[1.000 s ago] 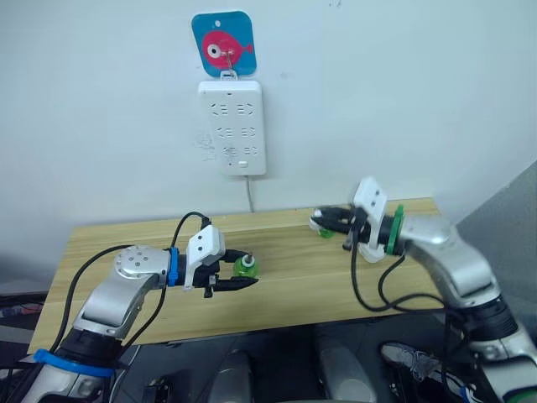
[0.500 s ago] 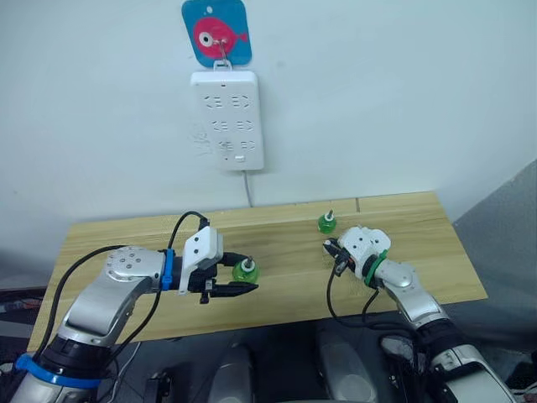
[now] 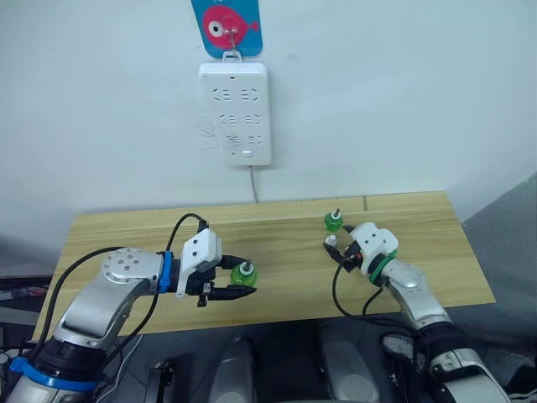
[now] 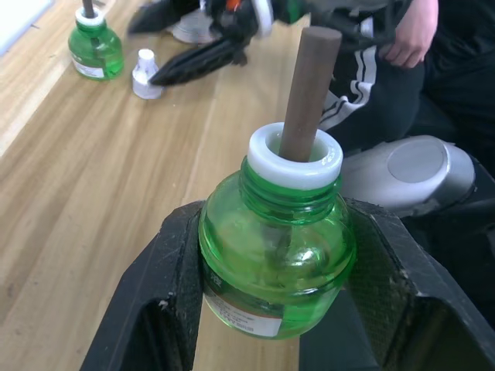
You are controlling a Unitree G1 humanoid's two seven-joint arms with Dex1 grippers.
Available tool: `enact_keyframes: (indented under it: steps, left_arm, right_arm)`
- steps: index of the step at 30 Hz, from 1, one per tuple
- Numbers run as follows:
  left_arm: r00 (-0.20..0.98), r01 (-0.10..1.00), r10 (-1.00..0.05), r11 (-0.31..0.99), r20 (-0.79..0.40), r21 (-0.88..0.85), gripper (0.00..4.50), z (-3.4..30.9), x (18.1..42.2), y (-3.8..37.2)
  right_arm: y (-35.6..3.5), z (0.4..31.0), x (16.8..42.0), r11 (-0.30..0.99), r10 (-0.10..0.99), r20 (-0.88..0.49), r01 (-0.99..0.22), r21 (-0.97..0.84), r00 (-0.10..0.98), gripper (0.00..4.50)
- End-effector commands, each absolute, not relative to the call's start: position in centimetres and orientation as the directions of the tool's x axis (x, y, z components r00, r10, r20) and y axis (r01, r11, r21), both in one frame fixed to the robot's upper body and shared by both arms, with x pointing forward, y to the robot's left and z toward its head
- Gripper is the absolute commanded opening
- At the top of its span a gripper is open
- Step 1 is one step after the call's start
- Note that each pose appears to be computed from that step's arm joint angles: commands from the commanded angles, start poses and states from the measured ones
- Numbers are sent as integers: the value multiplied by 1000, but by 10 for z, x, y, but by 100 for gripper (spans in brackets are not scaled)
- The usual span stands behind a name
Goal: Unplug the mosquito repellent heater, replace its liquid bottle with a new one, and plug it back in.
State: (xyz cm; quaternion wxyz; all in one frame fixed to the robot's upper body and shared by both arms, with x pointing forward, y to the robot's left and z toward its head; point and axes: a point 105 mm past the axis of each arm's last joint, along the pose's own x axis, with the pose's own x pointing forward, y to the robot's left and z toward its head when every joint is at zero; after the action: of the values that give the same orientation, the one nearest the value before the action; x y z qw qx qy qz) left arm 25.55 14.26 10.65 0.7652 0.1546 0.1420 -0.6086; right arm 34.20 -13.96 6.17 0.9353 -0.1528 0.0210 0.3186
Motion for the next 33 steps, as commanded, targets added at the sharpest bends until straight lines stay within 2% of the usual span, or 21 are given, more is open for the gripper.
enact_keyframes:
  steps: [1, 4, 6, 8, 10, 12, 23, 26, 33]
  left_arm:
    - [219, 975, -901, 191, -375, 113, 224, 115, 260, 137]
    - [206, 976, -916, 169, -345, 135, 224, 121, 266, 129]
    - [199, 977, -923, 159, -330, 144, 224, 124, 268, 125]
    - [181, 976, -937, 135, -300, 170, 224, 132, 272, 116]
    - [159, 975, -949, 107, -274, 195, 224, 139, 275, 107]
    - [136, 975, -960, 85, -245, 205, 224, 147, 276, 96]
    - [93, 974, -979, 52, -182, 222, 224, 168, 278, 78]
    - [91, 974, -981, 53, -169, 219, 224, 172, 278, 77]
    - [95, 975, -985, 63, -142, 213, 224, 177, 280, 74]
  right_arm:
    - [-129, 111, 326, 667, 689, -73, -670, -325, 721, 450]
    - [-110, 146, 306, 533, 798, -96, -770, -351, 596, 450]
    - [-100, 158, 297, 482, 834, -113, -813, -325, 540, 450]
    - [-76, 178, 279, 364, 906, -116, -889, -278, 408, 450]
    - [-57, 190, 263, 247, 950, -131, -939, -241, 284, 450]
    - [-46, 193, 257, 190, 965, -142, -960, -207, 222, 450]
    - [-30, 195, 263, 156, 974, -132, -964, -217, 187, 450]
    - [-29, 193, 263, 153, 973, -134, -963, -222, 186, 389]
    - [-30, 188, 264, 138, 969, -165, -957, -256, 184, 130]
